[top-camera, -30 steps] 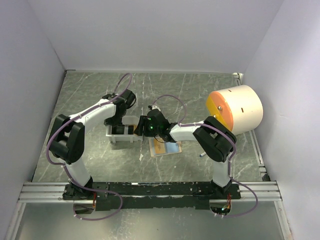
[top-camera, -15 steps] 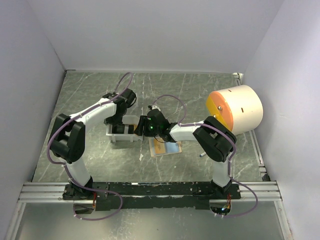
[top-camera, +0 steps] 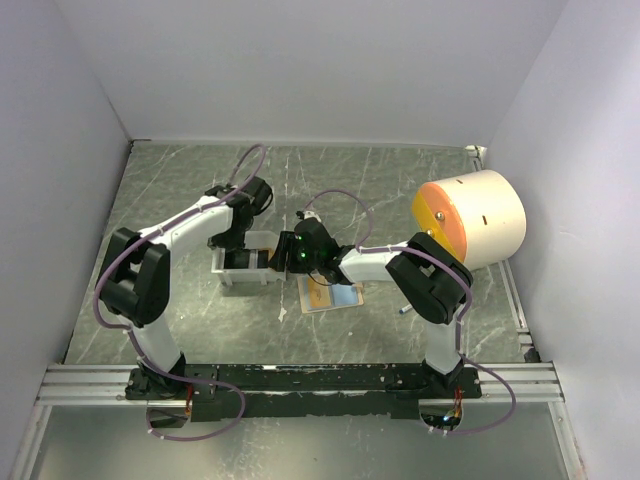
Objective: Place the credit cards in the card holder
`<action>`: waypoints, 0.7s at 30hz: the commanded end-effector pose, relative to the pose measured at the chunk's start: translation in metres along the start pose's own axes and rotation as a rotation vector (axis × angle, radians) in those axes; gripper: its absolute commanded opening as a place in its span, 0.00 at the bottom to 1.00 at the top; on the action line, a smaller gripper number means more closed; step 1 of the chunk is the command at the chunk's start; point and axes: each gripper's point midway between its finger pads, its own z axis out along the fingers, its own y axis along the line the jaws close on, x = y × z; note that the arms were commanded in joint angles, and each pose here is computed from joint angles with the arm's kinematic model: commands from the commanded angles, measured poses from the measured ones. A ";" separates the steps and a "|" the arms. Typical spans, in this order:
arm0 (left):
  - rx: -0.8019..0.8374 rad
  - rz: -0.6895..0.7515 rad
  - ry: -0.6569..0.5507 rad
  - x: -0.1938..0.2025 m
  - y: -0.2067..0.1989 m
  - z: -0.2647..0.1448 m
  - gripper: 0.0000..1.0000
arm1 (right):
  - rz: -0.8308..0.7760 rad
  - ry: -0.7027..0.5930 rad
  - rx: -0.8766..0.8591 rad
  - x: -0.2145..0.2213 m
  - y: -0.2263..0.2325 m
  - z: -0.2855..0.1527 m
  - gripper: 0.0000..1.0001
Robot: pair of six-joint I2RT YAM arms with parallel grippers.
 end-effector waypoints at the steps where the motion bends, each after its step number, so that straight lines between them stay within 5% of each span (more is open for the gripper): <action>1: 0.048 -0.048 -0.062 -0.020 0.001 -0.019 0.52 | -0.005 0.080 0.095 0.025 -0.029 0.000 0.54; 13: 0.374 -0.286 -0.034 -0.022 0.026 -0.016 0.52 | -0.011 0.035 0.131 -0.012 -0.005 -0.023 0.63; 21: 0.490 -0.377 0.046 -0.005 0.035 0.007 0.41 | -0.009 -0.029 0.071 -0.039 0.031 -0.030 0.67</action>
